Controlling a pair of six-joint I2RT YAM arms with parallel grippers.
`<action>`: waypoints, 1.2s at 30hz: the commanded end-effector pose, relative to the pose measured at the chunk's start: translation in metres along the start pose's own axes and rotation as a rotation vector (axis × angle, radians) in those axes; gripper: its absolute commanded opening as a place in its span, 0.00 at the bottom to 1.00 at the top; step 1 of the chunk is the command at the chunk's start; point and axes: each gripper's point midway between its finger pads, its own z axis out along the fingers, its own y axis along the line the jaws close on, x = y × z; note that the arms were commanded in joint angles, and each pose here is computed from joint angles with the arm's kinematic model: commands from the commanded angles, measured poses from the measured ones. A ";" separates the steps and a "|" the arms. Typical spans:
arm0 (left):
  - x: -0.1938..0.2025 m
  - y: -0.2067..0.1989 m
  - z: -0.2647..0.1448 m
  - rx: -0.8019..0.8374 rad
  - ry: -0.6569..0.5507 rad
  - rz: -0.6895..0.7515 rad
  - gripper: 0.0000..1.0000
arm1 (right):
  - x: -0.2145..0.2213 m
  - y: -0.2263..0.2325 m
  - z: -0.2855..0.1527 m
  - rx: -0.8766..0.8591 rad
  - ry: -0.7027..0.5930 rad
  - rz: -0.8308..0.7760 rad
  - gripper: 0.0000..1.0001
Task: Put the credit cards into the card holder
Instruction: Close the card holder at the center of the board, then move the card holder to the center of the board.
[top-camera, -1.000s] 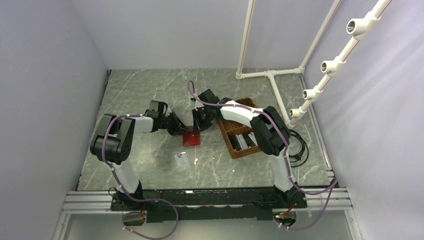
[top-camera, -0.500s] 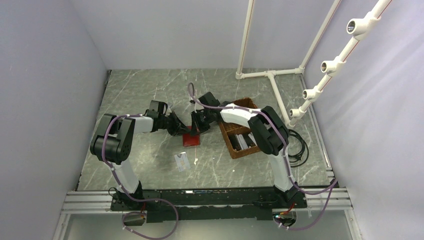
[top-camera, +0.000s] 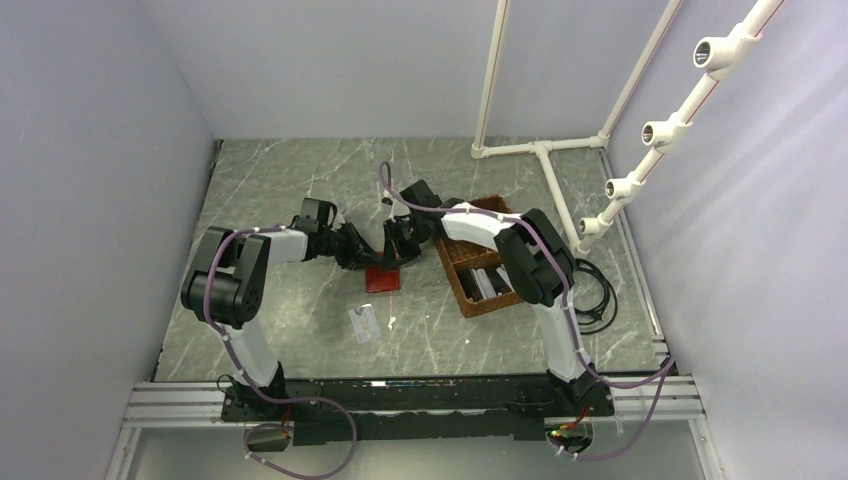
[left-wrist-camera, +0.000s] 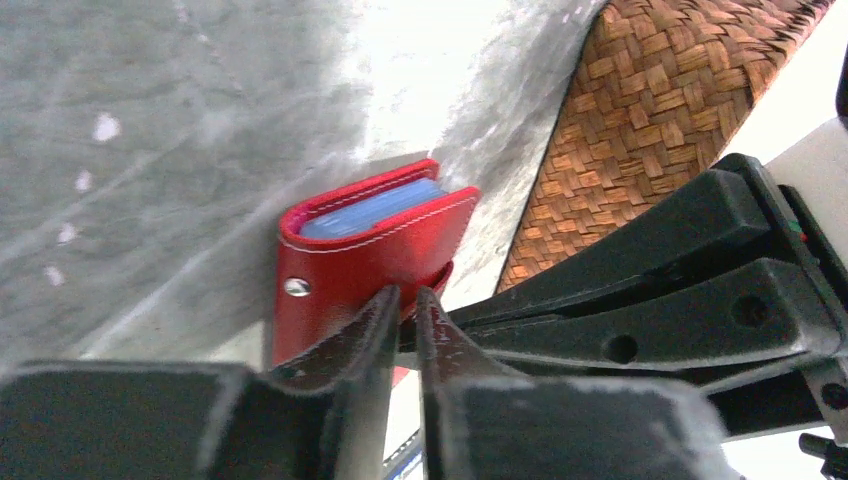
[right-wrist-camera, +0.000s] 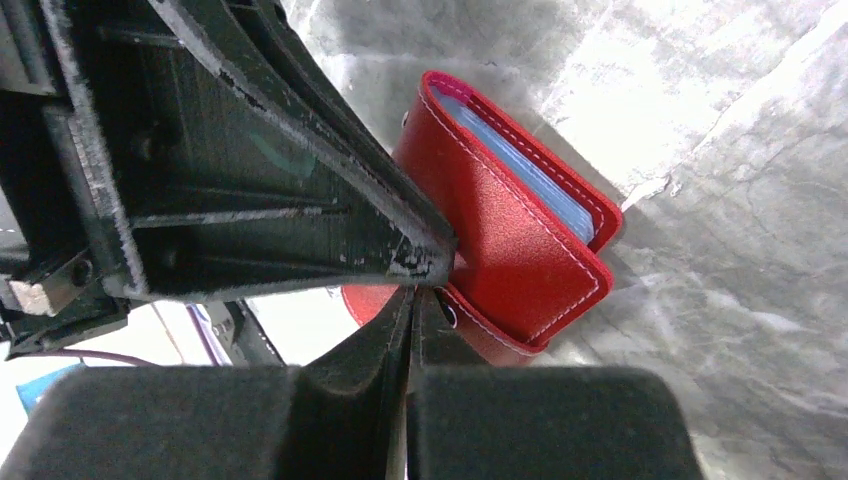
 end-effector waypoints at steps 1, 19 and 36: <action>0.003 -0.009 -0.010 -0.048 0.020 0.083 0.28 | -0.024 0.030 -0.034 -0.019 -0.054 -0.116 0.07; 0.015 -0.060 -0.161 -0.024 -0.249 0.278 0.72 | -0.003 0.005 -0.036 0.471 -0.249 0.024 0.93; 0.071 -0.100 -0.267 0.010 -0.460 0.424 0.76 | -0.096 0.130 0.079 0.279 -0.389 -0.201 0.71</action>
